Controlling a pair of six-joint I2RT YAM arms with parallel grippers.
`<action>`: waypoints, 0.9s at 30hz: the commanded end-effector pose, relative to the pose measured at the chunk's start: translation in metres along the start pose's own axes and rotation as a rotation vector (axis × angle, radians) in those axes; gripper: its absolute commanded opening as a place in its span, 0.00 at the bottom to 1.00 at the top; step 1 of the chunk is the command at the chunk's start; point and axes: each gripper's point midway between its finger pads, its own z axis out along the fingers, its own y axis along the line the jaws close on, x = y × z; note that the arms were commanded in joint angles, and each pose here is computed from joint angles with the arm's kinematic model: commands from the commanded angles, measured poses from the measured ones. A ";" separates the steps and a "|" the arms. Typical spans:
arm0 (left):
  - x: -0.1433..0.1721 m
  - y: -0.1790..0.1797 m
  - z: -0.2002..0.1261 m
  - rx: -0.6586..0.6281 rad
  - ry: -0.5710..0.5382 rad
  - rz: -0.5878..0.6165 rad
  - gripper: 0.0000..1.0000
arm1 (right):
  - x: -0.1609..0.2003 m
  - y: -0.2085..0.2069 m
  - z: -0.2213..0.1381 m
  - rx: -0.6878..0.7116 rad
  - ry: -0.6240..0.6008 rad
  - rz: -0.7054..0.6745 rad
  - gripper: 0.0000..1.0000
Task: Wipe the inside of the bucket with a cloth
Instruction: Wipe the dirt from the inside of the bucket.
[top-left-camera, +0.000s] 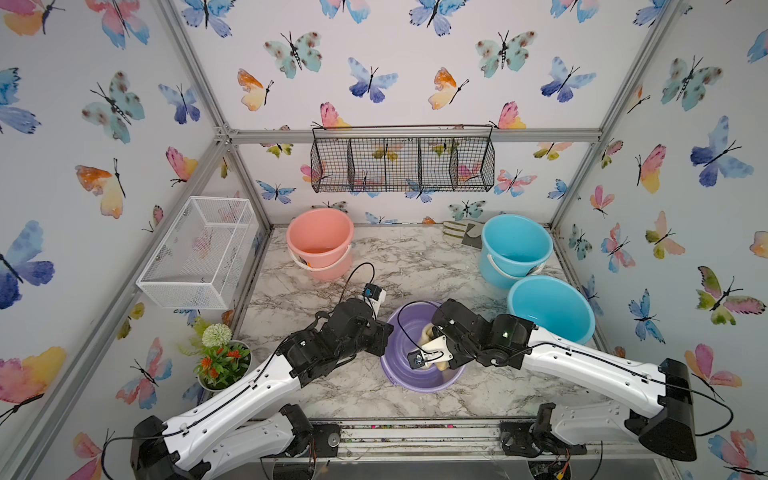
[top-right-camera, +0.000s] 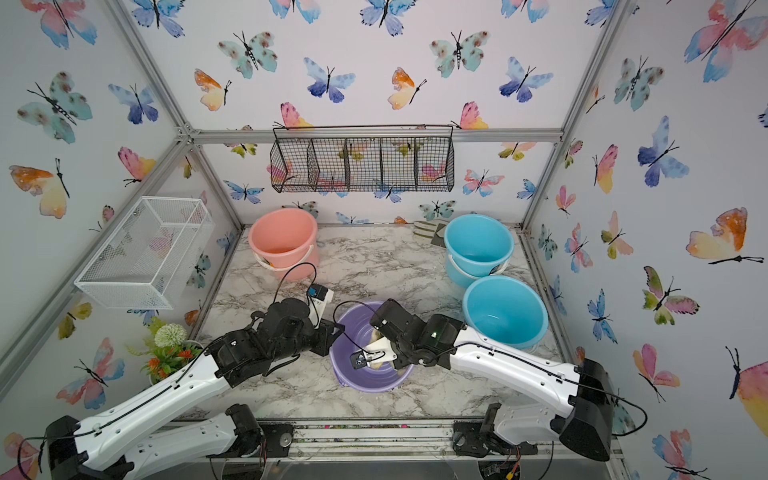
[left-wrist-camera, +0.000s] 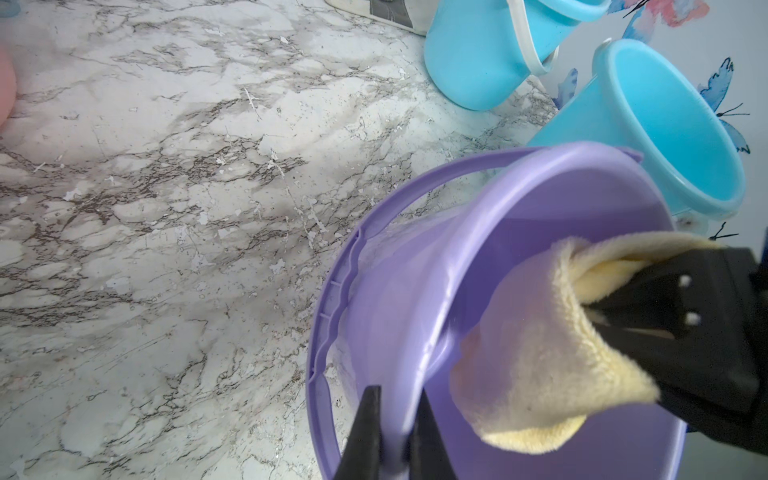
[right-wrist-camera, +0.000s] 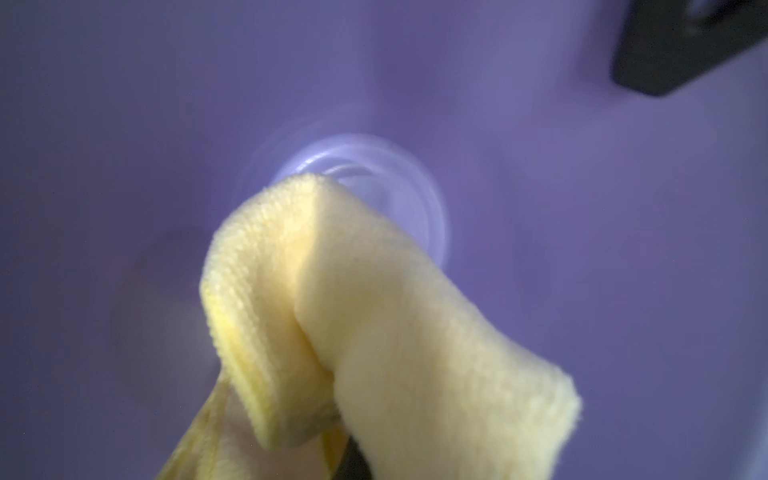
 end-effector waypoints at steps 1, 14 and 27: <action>-0.020 -0.009 -0.010 0.026 -0.060 0.001 0.00 | -0.015 0.049 -0.001 -0.289 -0.087 0.061 0.02; -0.020 -0.010 -0.010 0.030 -0.060 0.002 0.00 | -0.095 0.041 0.010 -0.296 -0.531 0.100 0.02; -0.020 -0.013 -0.008 0.046 -0.054 0.001 0.00 | -0.083 -0.072 0.051 0.369 -0.554 0.431 0.02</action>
